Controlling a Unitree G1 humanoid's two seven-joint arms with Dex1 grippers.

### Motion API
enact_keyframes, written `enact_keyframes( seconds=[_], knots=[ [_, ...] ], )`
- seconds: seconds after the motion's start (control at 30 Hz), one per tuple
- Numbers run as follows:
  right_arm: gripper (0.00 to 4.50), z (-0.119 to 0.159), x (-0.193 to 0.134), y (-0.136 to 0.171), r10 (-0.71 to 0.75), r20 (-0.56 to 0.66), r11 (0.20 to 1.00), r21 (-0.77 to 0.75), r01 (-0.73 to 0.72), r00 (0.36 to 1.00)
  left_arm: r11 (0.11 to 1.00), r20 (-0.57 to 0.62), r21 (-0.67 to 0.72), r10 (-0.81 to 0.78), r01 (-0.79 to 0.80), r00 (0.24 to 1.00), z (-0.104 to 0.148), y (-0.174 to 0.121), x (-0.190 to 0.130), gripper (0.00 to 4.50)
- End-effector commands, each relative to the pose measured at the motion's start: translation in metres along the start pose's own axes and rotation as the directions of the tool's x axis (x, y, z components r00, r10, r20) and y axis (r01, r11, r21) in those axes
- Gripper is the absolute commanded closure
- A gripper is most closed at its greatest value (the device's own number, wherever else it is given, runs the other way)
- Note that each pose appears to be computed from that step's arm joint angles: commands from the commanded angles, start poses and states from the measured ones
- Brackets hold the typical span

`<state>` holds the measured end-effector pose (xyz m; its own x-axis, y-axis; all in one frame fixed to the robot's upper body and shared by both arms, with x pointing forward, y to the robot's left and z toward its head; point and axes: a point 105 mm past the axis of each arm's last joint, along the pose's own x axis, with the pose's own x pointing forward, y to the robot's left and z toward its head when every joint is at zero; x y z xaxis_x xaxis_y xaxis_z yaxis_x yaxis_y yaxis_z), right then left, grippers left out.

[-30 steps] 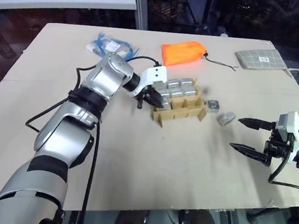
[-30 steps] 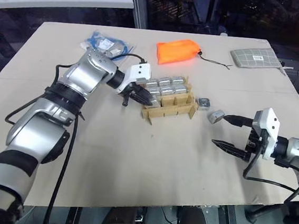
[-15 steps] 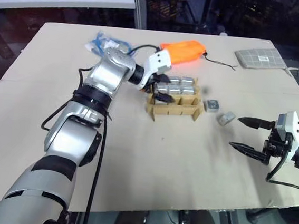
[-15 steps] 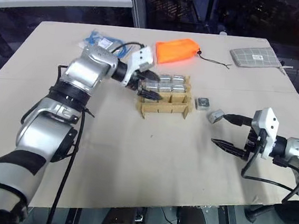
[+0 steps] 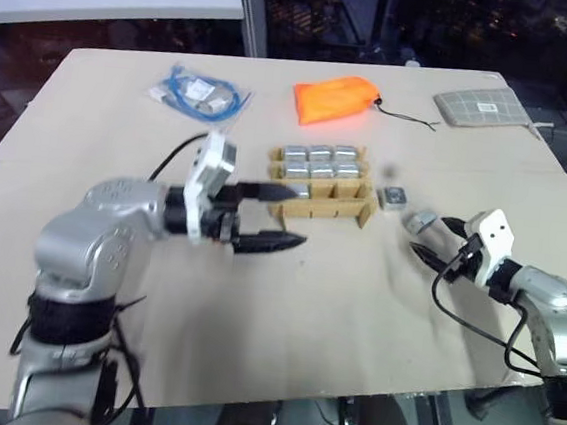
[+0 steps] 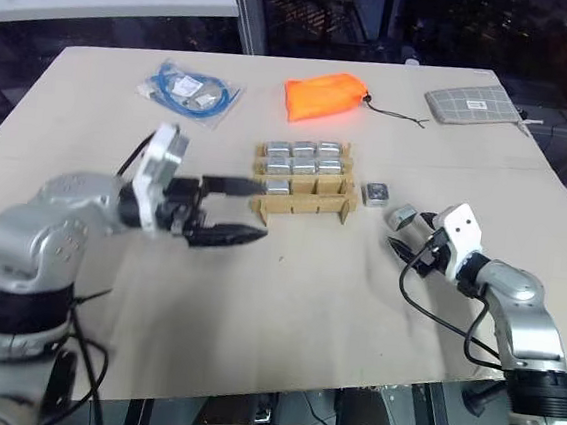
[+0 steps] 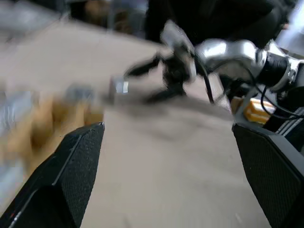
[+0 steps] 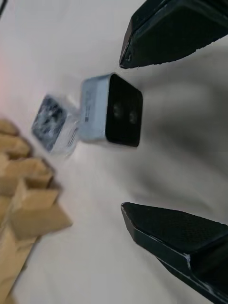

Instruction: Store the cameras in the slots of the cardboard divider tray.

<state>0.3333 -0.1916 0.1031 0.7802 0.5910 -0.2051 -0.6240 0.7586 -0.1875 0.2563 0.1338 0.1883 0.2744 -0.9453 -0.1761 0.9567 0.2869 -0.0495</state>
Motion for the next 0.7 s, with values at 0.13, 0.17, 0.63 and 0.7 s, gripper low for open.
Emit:
enact_keyframes(
  seconds=[0.13, 0.17, 0.63, 0.7],
  knots=[
    [0.0, 0.013, 0.013, -0.017, -0.049, 0.04, 0.997, -0.05, 0.051, 0.998, 0.989, -0.028, -0.009, 0.148, -0.148, 0.989, -0.014, -0.026, -0.037, 0.04],
    [0.0, 0.015, 0.012, -0.018, -0.032, 0.042, 0.996, -0.082, 0.036, 0.999, 0.985, -0.037, -0.014, 0.169, -0.17, 0.985, -0.017, -0.026, -0.041, 0.04],
    [0.0, 0.052, 0.002, -0.044, 0.279, -0.298, 0.637, -0.654, -0.408, 0.913, 0.952, -0.032, -0.001, 0.306, -0.306, 0.951, -0.017, -0.04, -0.064, 0.04],
    [0.0, 0.046, 0.008, -0.04, 0.31, -0.39, 0.541, -0.678, -0.498, 0.867, 0.937, -0.071, 0.068, 0.348, -0.343, 0.935, -0.018, -0.038, -0.067, 0.04]
  ],
)
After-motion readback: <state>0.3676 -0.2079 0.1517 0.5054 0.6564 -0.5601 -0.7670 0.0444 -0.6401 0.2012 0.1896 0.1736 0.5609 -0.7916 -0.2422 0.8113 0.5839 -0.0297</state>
